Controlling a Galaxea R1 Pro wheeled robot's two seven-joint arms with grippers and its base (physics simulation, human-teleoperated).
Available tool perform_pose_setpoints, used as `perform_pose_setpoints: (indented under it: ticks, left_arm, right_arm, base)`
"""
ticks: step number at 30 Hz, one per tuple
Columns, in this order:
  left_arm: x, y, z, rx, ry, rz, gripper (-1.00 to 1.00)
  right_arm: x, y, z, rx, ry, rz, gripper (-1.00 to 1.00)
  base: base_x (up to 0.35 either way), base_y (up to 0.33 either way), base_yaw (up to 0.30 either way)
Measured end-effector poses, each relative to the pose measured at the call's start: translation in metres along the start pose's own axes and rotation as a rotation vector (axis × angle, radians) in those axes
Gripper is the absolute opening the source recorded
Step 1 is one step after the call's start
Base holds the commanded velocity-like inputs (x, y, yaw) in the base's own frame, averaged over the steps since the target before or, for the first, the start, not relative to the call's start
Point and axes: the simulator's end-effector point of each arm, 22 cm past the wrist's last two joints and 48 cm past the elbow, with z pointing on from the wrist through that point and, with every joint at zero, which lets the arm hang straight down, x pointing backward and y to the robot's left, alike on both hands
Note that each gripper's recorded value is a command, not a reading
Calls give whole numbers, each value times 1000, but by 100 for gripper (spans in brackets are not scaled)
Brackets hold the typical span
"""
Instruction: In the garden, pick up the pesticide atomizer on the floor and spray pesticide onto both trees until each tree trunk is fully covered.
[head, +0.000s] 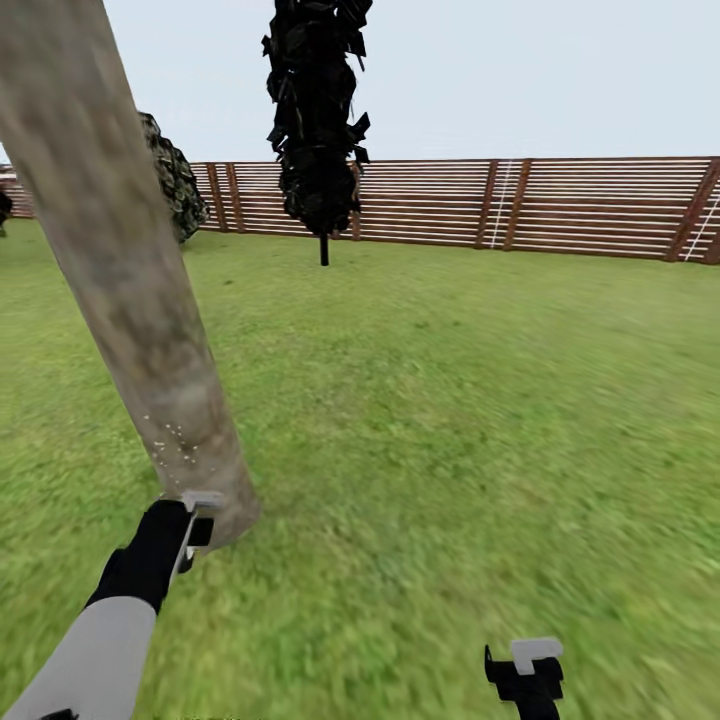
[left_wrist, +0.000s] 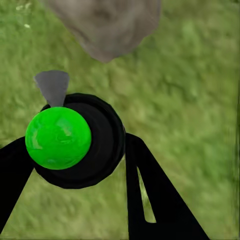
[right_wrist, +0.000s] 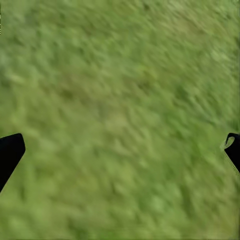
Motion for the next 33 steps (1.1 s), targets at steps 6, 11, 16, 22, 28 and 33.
perform_pose_setpoints:
  ticks: [6,11,16,22,28,33]
  left_arm:
    - [24,19,14,-15,12,-70,-100]
    - [34,20,21,-44,9,-60,-100]
    - [47,10,26,-43,36,-51,-100]
    - [43,24,27,-69,17,-41,-100]
    - [62,56,32,-112,38,-50,-100]
    - [79,30,42,-81,44,-39,-100]
  right_arm:
    - [0,1,0,-1,0,1,100]
    - [0,1,0,-1,0,1,100]
    - [0,0,0,0,0,1,100]
    - [0,1,0,-1,0,1,100]
    - [0,1,0,-1,0,1,100]
    - [0,1,0,-1,0,1,100]
  base:
    - [98,-273,273]
    - [133,-273,255]
    - [160,-260,40]
    - [190,-237,1]
    - [210,-220,107]
    - [207,-212,268]
